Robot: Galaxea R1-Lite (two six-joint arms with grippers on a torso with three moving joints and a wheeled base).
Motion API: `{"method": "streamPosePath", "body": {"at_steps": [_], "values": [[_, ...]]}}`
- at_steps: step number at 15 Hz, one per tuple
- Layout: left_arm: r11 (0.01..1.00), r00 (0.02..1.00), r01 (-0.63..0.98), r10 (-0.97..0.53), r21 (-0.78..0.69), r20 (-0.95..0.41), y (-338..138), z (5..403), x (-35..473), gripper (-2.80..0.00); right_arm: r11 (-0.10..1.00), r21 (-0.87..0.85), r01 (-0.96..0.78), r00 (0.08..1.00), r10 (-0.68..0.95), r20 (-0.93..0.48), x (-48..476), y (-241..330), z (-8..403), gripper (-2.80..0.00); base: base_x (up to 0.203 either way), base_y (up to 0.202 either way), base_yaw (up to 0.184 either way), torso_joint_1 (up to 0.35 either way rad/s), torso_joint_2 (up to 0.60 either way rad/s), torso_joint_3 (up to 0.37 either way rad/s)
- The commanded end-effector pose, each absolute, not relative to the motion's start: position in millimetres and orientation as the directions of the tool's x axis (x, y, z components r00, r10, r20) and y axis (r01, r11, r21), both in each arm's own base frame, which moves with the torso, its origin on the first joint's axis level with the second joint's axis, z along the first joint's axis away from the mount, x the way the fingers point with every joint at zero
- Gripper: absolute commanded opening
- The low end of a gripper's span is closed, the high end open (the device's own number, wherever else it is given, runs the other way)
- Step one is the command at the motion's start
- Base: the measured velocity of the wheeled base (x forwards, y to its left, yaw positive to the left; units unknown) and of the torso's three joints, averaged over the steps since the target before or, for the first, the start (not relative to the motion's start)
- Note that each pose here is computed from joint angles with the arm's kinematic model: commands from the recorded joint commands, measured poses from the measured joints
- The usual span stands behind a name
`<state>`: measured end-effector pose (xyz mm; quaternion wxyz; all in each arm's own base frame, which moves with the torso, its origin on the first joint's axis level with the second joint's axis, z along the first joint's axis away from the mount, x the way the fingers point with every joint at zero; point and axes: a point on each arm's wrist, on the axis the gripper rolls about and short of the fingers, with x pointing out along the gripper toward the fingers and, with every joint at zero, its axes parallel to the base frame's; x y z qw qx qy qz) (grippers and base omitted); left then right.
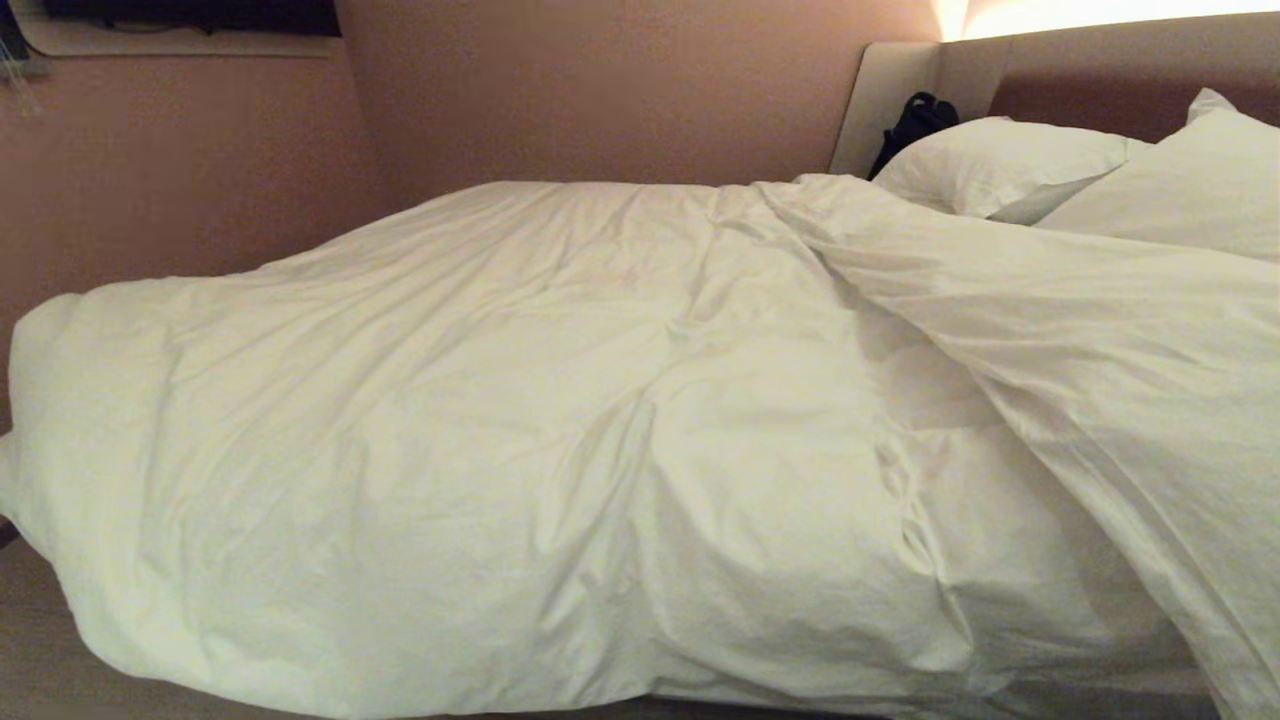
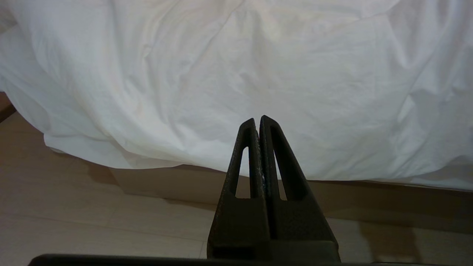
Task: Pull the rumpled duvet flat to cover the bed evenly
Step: Flatten the corners of the folded blanket
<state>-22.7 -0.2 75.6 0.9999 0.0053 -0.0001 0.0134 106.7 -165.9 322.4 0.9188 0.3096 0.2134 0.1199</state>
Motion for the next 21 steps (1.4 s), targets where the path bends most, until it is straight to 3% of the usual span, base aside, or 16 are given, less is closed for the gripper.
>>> {"method": "streamPosePath", "body": {"at_steps": [1,9,10,18,21], "values": [[1.000,1.000,-0.028,0.028,0.011,0.001,-0.2,75.6,-22.8,-2.80,0.769,0.633,-0.089,0.879,0.359,-0.313,101.9,-156.4,327.1,-2.80,0.000,0.000,0.000,0.000,0.00,0.000],[1.000,1.000,-0.028,0.028,0.011,0.000,-0.2,75.7,-22.7,-2.80,0.759,0.651,-0.018,0.850,0.354,-0.389,110.8,-177.0,311.6,-2.80,0.000,0.000,0.000,0.000,0.00,0.000],[1.000,1.000,-0.026,0.026,0.011,0.000,-0.2,75.7,-22.7,-2.80,0.762,0.647,-0.011,0.848,0.350,-0.398,110.6,-176.8,311.9,0.00,0.000,0.000,0.000,0.000,0.00,0.000],[1.000,1.000,-0.026,0.026,0.011,0.000,-0.2,75.7,-22.7,-2.80,0.868,0.461,0.187,0.707,0.207,-0.676,103.8,-172.4,311.9,0.00,0.000,0.000,0.000,0.000,0.00,0.000],[1.000,1.000,-0.026,0.026,0.011,0.000,-0.2,75.7,-22.7,-2.80,0.911,0.354,0.210,0.697,0.114,-0.708,88.9,-150.1,326.8,0.00,0.000,0.000,0.000,0.000,0.00,0.000]]}}
